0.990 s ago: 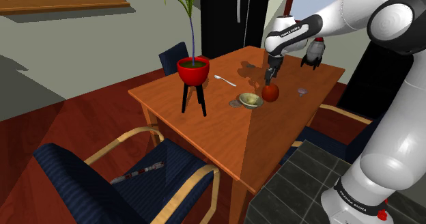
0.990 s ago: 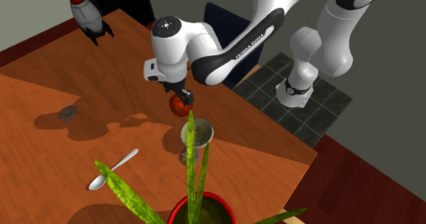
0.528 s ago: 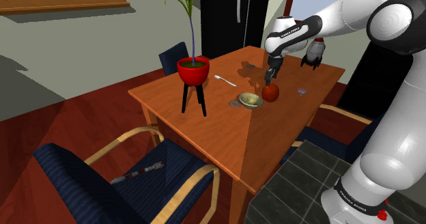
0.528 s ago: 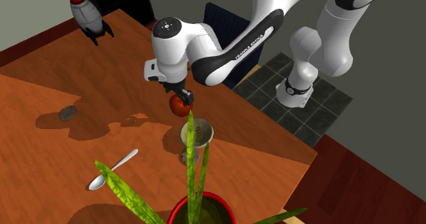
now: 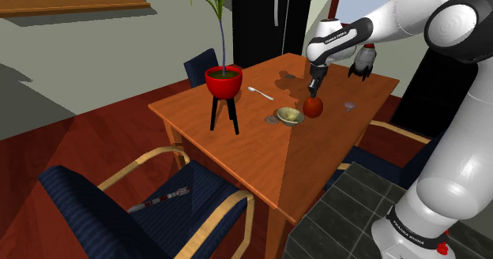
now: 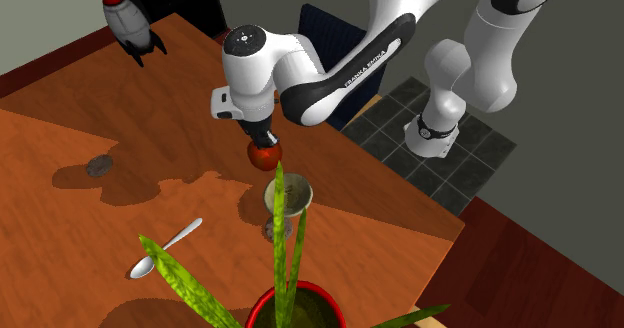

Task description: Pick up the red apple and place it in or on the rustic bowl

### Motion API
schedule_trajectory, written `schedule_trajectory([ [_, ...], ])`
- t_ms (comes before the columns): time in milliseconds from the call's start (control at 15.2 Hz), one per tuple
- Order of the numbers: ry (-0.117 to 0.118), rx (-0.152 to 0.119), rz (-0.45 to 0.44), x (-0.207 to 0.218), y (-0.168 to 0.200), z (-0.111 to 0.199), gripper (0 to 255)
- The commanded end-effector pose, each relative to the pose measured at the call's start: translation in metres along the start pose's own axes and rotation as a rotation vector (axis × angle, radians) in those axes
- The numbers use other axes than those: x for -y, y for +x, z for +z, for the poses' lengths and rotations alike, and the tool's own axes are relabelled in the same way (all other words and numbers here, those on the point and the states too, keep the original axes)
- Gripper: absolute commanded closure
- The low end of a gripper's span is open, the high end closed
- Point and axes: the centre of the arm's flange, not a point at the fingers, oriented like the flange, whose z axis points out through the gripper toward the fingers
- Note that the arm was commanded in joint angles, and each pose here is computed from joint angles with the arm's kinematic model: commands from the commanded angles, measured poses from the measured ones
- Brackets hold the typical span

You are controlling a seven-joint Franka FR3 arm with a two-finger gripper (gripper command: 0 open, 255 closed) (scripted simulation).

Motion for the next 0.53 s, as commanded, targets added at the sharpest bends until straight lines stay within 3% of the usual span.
schedule_trajectory([
  [0,0.000,0.000,0.000,0.000,0.000,0.000,255],
  [462,0.000,0.000,0.000,-0.004,0.001,-0.031,255],
])
